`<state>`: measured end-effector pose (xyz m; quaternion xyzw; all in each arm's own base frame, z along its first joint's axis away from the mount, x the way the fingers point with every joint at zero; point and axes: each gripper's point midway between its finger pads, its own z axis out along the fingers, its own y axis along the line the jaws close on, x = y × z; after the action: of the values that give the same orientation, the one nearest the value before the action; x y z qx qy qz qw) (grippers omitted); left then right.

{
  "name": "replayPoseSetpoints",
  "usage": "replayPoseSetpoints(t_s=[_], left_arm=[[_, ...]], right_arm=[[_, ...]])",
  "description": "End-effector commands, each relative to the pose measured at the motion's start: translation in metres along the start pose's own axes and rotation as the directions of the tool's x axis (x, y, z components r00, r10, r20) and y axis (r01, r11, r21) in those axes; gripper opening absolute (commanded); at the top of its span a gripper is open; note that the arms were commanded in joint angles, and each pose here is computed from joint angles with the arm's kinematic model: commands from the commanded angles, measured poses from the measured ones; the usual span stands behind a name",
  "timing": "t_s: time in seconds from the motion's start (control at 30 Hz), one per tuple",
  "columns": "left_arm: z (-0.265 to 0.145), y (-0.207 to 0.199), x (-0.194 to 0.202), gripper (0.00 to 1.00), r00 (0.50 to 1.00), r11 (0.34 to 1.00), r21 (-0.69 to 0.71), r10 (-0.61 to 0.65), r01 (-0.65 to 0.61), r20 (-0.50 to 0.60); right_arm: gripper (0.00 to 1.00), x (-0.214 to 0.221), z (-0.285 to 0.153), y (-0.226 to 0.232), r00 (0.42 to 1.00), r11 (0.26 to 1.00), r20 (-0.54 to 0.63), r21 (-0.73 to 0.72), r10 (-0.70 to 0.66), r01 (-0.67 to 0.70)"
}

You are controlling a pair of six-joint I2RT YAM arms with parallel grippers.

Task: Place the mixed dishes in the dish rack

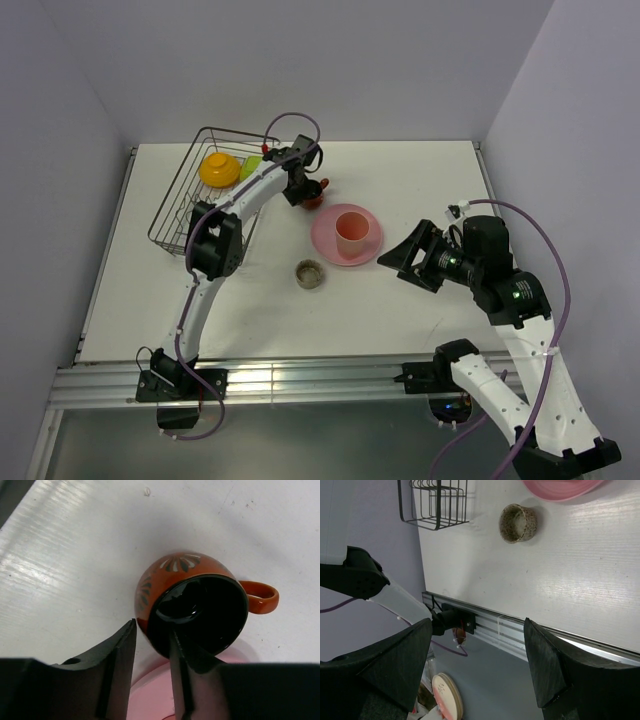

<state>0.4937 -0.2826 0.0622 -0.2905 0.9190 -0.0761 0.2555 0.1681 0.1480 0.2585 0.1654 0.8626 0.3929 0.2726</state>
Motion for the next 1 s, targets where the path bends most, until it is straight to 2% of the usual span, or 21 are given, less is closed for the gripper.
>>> replayPoseSetpoints(t_s=[0.0,0.1,0.23,0.33,0.63,0.8,0.93,0.97], left_arm=[[0.000,-0.008,-0.002,0.36,0.999,1.000,0.011,0.024,-0.024,0.028],[-0.002,-0.009,-0.005,0.24,0.999,1.000,0.012,0.023,-0.023,0.041],[-0.006,-0.012,-0.011,0.15,0.998,0.999,0.027,0.023,-0.025,0.059],[-0.008,-0.015,-0.017,0.00,0.998,0.999,0.041,0.018,-0.020,0.062],[-0.039,-0.024,-0.047,0.00,0.994,0.995,0.097,-0.012,0.001,0.111],[-0.095,-0.042,-0.077,0.00,0.986,0.980,0.197,-0.040,0.007,0.161],[-0.134,-0.035,-0.081,0.00,0.993,0.970,0.240,-0.056,0.029,0.106],[-0.155,-0.034,-0.087,0.00,0.993,0.960,0.278,-0.070,0.040,0.097]], right_arm=[[0.81,-0.005,-0.006,0.006,0.999,0.999,0.021,-0.020,-0.034,0.034],[0.81,-0.005,-0.007,0.006,0.999,0.999,0.020,-0.019,-0.037,0.038],[0.81,-0.006,-0.008,0.005,0.999,0.999,0.020,-0.016,-0.042,0.042],[0.81,-0.006,-0.009,0.006,0.999,0.999,0.019,-0.018,-0.049,0.050],[0.81,-0.009,-0.008,0.007,0.998,0.998,0.013,-0.019,-0.067,0.067],[0.81,-0.013,-0.004,0.013,0.996,0.995,0.004,-0.037,-0.090,0.090],[0.81,-0.020,-0.001,0.018,0.990,0.989,-0.001,-0.049,-0.139,0.139],[0.81,-0.021,0.001,0.019,0.989,0.988,-0.006,-0.048,-0.146,0.146]])
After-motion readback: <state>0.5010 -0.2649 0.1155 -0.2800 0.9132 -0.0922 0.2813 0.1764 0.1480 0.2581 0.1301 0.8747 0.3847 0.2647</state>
